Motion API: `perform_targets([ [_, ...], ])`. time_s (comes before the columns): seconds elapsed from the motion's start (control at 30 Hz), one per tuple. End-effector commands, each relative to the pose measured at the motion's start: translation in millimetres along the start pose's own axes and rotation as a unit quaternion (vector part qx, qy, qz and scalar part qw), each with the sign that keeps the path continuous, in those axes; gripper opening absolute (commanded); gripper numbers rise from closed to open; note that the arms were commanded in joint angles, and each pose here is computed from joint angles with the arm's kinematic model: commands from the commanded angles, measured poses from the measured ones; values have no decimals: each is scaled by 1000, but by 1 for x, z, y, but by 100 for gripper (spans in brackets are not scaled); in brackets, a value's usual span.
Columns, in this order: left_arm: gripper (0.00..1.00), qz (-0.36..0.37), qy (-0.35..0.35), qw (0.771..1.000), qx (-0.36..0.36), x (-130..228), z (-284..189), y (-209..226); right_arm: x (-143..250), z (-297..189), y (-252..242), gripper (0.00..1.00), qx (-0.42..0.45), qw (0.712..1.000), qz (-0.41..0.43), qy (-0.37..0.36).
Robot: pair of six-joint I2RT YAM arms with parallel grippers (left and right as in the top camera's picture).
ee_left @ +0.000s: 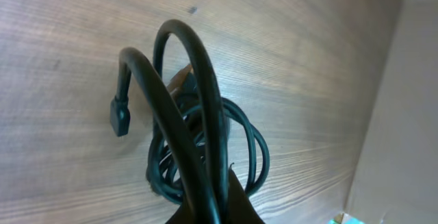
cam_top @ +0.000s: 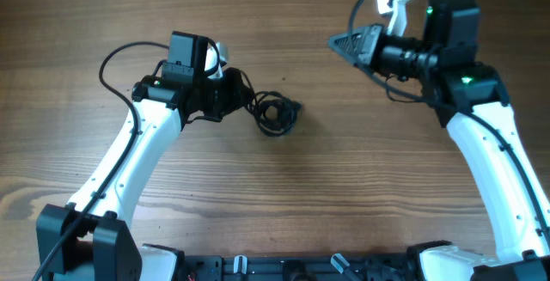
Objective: Untangle cables
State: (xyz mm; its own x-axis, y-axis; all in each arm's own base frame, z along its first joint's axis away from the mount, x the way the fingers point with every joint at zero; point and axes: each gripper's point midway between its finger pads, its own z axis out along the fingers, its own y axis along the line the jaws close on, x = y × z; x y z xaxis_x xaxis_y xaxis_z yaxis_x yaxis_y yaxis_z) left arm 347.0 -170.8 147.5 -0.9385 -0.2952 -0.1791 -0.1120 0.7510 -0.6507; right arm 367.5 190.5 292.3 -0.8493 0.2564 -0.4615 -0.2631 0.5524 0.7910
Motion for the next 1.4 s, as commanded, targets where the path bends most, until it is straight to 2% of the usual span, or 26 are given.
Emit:
perform_targets([
  [0.0, 4, 125, 19, 986, 106, 7, -9, -41, 11, 19, -1, 15, 20, 996, -90, 16],
  [0.17, 4, 219, 57, 947, 226, 30, -24, -77, 39, 54, -11, 18, 13, 982, -173, 74],
  [0.3, 4, 219, 73, 938, 260, 37, -30, -85, 58, 71, -17, 18, 6, 971, -211, 111],
  [0.53, 4, 215, 85, 931, 282, 42, -35, -91, 74, 74, -28, 18, 6, 956, -257, 144],
  [0.83, 4, 216, 88, 928, 290, 43, -37, -93, 95, 80, -51, 19, 16, 946, -260, 194],
  [0.97, 4, 216, 88, 928, 290, 43, -37, -93, 99, 82, -53, 29, 13, 942, -269, 202],
  [1.37, 4, 216, 88, 928, 290, 43, -37, -93, 113, 77, -44, 33, -33, 928, -294, 225],
])
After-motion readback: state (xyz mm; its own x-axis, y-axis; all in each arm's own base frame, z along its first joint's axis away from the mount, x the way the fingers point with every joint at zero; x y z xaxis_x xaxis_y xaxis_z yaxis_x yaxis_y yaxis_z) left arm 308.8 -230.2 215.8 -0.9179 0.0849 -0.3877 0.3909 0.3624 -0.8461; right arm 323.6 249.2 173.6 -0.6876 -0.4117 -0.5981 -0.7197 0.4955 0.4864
